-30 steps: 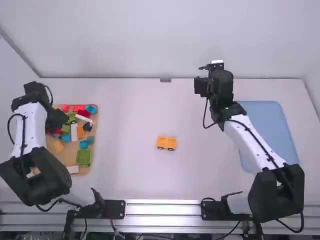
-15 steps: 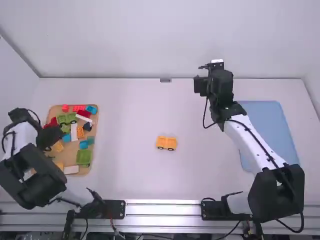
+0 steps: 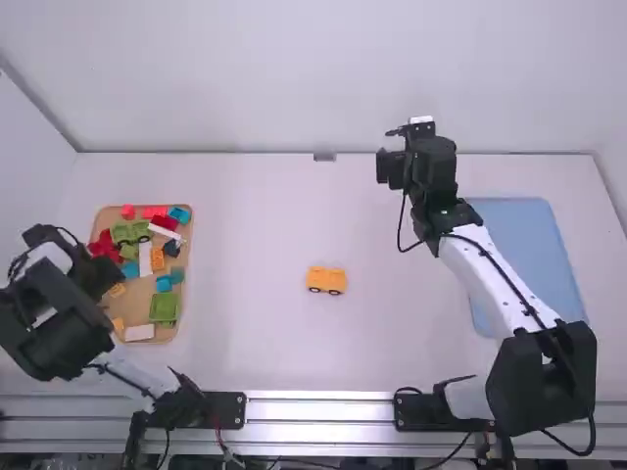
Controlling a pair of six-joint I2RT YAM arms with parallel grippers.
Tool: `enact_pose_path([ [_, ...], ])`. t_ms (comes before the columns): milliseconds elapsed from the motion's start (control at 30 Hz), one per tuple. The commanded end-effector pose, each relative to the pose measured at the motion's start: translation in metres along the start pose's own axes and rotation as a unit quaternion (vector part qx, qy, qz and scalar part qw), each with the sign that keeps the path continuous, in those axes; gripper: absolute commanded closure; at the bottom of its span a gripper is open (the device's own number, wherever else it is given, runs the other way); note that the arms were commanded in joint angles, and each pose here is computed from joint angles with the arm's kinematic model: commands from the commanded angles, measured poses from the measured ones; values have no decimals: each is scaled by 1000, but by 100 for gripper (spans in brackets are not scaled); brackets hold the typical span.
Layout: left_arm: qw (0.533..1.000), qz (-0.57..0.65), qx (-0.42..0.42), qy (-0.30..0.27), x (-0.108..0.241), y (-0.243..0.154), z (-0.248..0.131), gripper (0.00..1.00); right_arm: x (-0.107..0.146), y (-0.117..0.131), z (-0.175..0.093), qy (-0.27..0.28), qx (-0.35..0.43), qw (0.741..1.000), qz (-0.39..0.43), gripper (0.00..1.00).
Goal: Assemble lego blocks to make yellow taxi
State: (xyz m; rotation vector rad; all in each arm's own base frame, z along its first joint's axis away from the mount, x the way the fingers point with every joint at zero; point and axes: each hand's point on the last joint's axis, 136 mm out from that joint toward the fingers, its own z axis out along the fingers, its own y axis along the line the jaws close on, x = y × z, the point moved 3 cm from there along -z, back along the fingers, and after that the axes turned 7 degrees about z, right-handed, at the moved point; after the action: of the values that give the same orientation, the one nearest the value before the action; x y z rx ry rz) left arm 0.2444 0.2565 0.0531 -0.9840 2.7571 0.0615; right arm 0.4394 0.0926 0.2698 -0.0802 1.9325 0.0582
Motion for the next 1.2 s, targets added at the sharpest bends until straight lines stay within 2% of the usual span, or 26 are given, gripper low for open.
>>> enact_pose_path([
  [0, 999, 21, 17, 18, 7, -5, 11, 41, -4, 2, -5, -8, -5, 1000, 2, 2],
  [400, 999, 27, 17, 22, 5, -4, 33, 48, -7, 3, -5, -16, -6, 1000, 6, 1],
  [800, 999, 27, 22, 27, 6, -5, 37, 72, -13, 17, -7, -29, -27, 999, 2, 1],
  [1000, 999, 30, 20, 5, -4, -6, 5, 77, -21, 22, -8, -45, -55, 996, 46, 2],
  [1033, 998, 46, 34, -19, -9, -17, -12, 79, -23, 32, -8, -46, -103, 993, 40, 2],
  [1100, 996, 65, 50, -36, -12, -25, -23, 79, -22, 39, -9, -46, -136, 989, 28, 1],
  [1167, 979, 132, 107, -113, -17, -60, -68, 80, -21, 62, -9, -50, -237, 970, 12, 2],
])
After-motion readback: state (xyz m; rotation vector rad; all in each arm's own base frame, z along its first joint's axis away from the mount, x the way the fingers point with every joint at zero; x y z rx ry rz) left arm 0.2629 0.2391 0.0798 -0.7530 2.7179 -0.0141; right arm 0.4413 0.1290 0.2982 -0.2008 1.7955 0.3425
